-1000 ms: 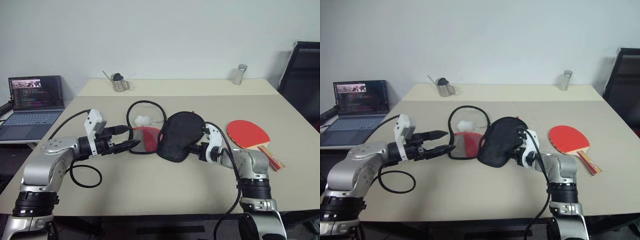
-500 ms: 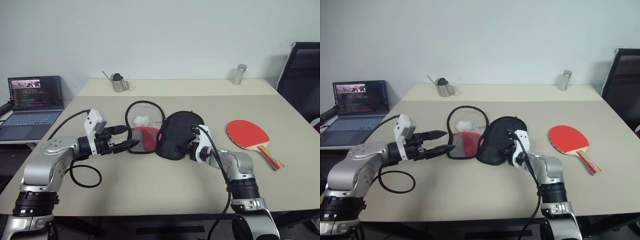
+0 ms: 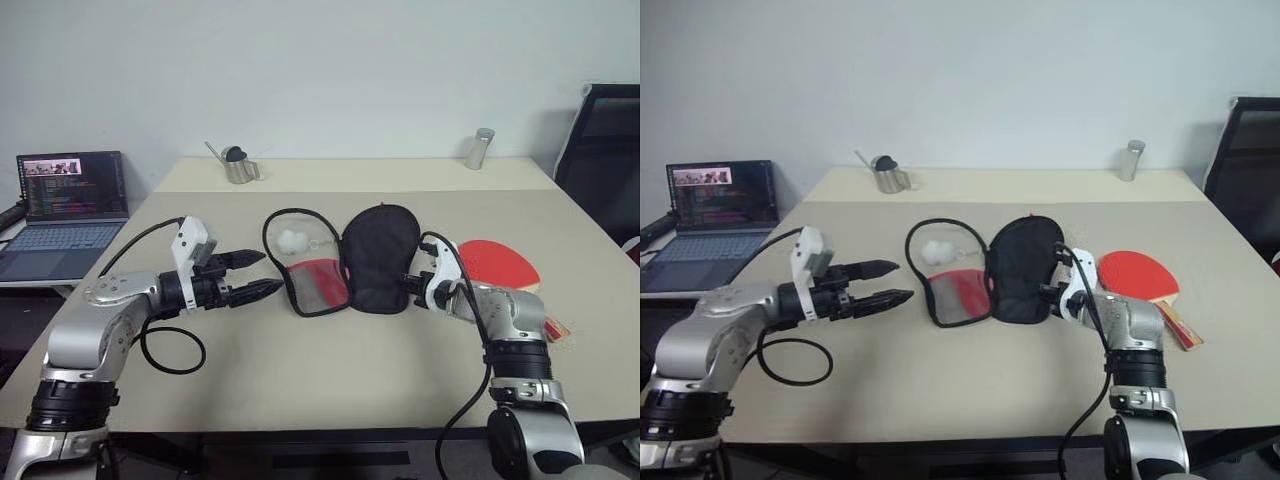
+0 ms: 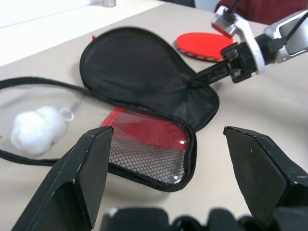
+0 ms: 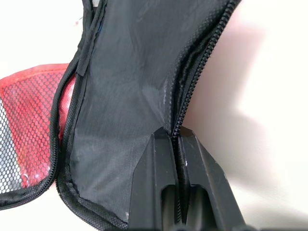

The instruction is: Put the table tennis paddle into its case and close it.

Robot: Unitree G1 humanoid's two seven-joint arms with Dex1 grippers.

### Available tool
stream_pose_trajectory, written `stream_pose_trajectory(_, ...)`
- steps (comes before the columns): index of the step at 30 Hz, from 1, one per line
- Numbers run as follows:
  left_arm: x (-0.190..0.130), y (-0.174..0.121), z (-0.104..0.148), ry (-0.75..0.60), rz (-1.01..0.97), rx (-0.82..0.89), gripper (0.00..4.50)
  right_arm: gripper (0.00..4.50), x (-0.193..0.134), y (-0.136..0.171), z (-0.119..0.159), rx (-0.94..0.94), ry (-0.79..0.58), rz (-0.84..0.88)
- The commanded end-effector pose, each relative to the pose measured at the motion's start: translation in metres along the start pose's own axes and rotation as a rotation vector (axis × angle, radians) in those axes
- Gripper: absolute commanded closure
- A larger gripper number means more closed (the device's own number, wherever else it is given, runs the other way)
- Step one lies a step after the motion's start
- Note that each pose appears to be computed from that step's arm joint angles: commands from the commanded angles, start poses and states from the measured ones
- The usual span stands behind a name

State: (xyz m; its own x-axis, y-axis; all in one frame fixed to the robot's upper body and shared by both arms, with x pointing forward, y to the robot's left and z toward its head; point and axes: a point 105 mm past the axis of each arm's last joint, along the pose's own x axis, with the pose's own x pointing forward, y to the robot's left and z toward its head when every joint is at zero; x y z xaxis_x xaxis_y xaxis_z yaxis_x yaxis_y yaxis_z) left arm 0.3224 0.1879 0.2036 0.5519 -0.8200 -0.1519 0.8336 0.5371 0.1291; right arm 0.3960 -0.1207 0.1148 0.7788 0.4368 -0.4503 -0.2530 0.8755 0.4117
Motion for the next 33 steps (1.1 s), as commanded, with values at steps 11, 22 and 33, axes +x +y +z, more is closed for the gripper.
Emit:
stream_pose_trajectory(11,0.004,-0.005,0.009,-0.013,-0.031,0.042,0.47,4.48,-0.019,0.001,-0.007,0.034,-0.007,-0.003)
stream_pose_trajectory(22,0.005,-0.005,0.007,-0.01,-0.029,0.042,0.47,4.48,-0.019,-0.005,0.005,0.022,-0.02,-0.021)
stream_pose_trajectory(33,0.006,-0.006,0.01,-0.024,-0.036,0.052,0.47,1.84,-0.03,-0.014,0.026,-0.088,-0.12,-0.058)
